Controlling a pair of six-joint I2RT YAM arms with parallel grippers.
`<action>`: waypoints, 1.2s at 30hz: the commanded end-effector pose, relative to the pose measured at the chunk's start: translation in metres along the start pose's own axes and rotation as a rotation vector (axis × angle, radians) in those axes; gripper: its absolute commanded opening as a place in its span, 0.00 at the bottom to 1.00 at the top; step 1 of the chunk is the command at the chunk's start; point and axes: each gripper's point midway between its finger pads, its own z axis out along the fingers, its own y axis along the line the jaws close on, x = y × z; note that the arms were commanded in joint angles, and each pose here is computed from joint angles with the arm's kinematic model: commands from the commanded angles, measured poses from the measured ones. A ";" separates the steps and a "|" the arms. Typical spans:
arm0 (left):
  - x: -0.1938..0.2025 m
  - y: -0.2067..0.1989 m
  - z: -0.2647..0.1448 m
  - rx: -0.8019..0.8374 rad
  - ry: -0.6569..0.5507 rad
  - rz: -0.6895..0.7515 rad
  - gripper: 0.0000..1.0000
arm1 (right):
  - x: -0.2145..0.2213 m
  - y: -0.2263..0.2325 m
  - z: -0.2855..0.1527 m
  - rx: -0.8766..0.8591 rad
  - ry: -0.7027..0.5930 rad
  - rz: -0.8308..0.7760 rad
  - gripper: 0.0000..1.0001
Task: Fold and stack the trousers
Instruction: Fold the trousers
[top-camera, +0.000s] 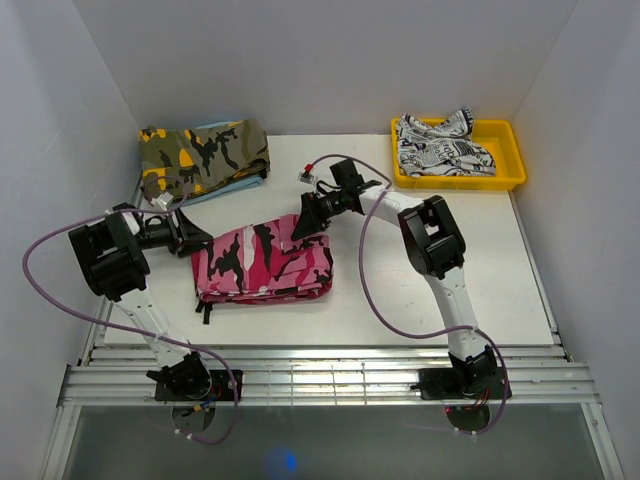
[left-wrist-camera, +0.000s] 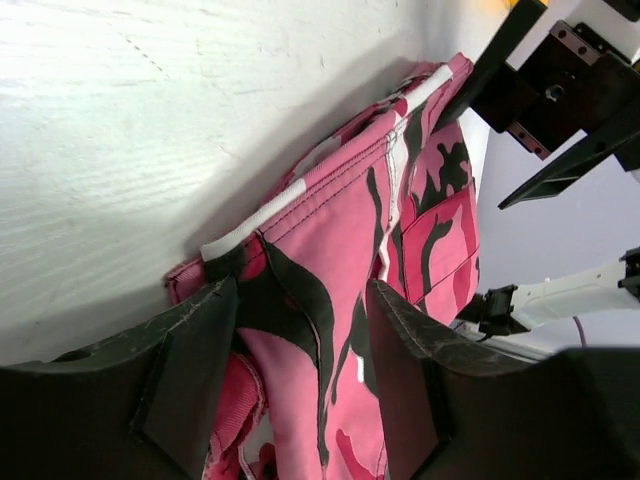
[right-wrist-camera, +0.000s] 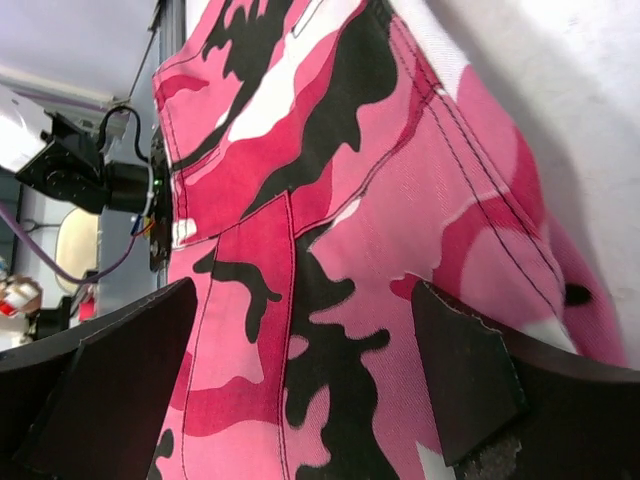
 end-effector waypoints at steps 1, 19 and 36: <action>-0.019 0.019 -0.003 -0.095 -0.049 0.031 0.65 | -0.010 -0.035 -0.022 0.152 -0.060 0.012 0.94; -0.053 -0.088 -0.142 -0.240 -0.408 0.266 0.98 | -0.066 0.139 -0.010 0.504 0.046 -0.788 0.91; 0.046 -0.028 -0.041 -0.357 -0.043 0.247 0.47 | -0.023 0.016 -0.142 0.575 -0.093 -0.151 0.90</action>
